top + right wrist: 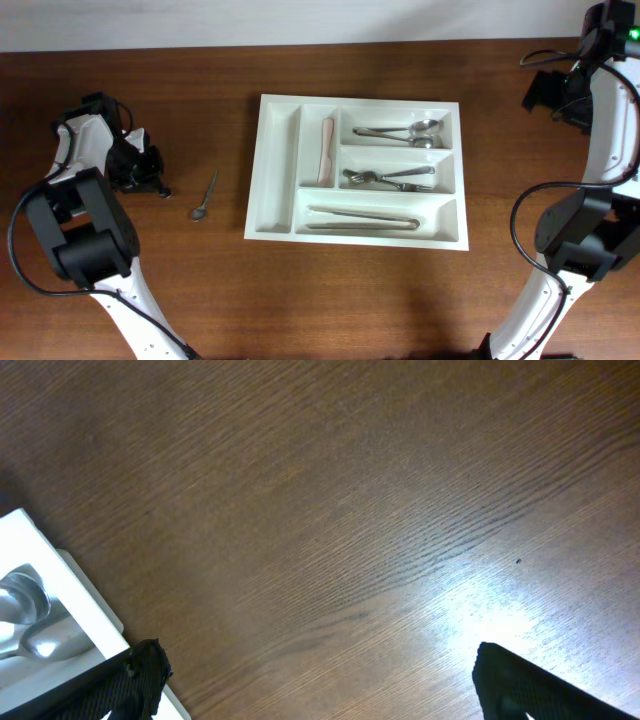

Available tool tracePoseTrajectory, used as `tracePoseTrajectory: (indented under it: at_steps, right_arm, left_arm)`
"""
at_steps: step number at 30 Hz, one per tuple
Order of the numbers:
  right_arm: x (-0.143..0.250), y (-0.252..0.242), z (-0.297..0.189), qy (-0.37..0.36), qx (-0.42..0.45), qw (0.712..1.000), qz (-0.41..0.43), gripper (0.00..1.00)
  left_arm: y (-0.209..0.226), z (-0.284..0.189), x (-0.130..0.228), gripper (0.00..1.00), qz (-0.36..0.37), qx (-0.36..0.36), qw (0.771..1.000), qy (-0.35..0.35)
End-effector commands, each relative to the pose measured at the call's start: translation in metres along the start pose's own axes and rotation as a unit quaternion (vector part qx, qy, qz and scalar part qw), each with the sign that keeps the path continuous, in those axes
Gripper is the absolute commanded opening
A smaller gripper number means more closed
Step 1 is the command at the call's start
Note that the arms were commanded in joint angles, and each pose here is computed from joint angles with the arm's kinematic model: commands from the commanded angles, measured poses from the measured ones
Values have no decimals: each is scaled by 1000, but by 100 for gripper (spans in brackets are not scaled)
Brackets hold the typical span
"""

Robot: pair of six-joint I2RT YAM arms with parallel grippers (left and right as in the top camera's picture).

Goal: Pack container

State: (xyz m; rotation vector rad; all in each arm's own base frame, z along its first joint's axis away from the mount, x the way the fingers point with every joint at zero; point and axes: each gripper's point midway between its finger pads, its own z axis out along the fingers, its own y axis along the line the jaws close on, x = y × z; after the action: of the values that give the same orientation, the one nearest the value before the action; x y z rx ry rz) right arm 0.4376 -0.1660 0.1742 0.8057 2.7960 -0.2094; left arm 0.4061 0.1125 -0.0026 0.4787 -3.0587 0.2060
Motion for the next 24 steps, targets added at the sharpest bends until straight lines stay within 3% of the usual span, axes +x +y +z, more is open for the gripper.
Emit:
tracePoseTrajectory:
  at_steps: [1, 8, 16, 24]
  right_arm:
    - [1, 0, 3, 2, 8, 1000, -3, 99]
    - [1, 0, 3, 2, 8, 1000, -3, 99]
    - [1, 0, 3, 3, 8, 1000, -3, 99]
    - [1, 0, 3, 2, 8, 1000, -3, 99]
  left_arm:
    - [-2, 30, 10, 21, -1, 10, 999, 31]
    - [-6, 28, 14, 34, 12, 21, 999, 37]
    - [-6, 17, 22, 35, 128, 24, 990, 54]
    - [-17, 15, 25, 35, 183, 26, 981, 59]
